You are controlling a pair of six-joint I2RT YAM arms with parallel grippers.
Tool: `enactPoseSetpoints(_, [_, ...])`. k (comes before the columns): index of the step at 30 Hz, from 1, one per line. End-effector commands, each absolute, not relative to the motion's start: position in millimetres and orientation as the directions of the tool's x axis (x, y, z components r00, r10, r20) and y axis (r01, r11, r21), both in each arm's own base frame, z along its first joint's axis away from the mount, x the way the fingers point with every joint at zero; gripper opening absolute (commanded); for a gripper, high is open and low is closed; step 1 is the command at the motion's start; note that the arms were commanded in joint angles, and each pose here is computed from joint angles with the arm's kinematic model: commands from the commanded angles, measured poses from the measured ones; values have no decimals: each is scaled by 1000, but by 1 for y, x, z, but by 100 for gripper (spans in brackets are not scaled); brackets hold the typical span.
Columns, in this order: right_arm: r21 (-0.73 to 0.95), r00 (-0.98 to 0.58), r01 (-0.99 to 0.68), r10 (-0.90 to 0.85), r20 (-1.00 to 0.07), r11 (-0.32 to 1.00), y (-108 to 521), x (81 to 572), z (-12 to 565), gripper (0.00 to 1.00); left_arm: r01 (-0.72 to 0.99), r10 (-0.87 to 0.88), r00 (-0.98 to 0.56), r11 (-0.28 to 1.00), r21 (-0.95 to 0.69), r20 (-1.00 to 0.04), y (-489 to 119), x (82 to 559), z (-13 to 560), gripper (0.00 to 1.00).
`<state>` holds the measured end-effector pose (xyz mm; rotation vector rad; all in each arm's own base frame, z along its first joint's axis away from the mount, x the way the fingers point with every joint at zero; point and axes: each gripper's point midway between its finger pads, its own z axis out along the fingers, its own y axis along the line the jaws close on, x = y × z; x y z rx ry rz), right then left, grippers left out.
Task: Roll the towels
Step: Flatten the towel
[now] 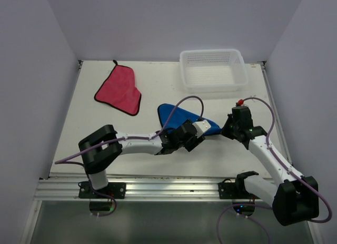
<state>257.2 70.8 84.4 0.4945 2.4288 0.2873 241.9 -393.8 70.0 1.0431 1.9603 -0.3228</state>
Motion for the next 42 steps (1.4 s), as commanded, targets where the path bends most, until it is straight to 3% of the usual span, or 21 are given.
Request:
enactPoseSetpoints(1, [347, -719, 246, 411, -560, 905, 72, 262, 99, 0, 783, 533, -220, 596, 178, -817, -410, 248, 83, 67])
enactPoseSetpoints(6, [354, -720, 254, 420, -553, 900, 71, 265, 97, 0, 791, 570, -227, 581, 191, -790, -410, 248, 65, 62])
enactPoseSetpoints(18, [365, -721, 265, 435, -539, 892, 69, 268, 93, 0, 787, 666, -220, 553, 274, -713, -406, 257, 28, 64])
enactPoseSetpoints(20, [365, -721, 267, 436, -539, 892, 69, 268, 93, 0, 776, 676, -229, 561, 287, -700, -402, 260, 22, 59])
enactPoseSetpoints(24, [368, -721, 267, 438, -537, 891, 69, 269, 93, 0, 763, 684, -252, 575, 294, -684, -393, 263, 16, 28])
enactPoseSetpoints(29, [371, -721, 262, 437, -538, 891, 69, 267, 95, 0, 737, 673, -267, 604, 304, -690, -380, 270, 25, 8])
enactPoseSetpoints(42, [478, -687, 108, 413, -598, 872, 91, 259, 161, 0, 621, 541, -300, 736, 270, -785, -336, 258, 137, 8])
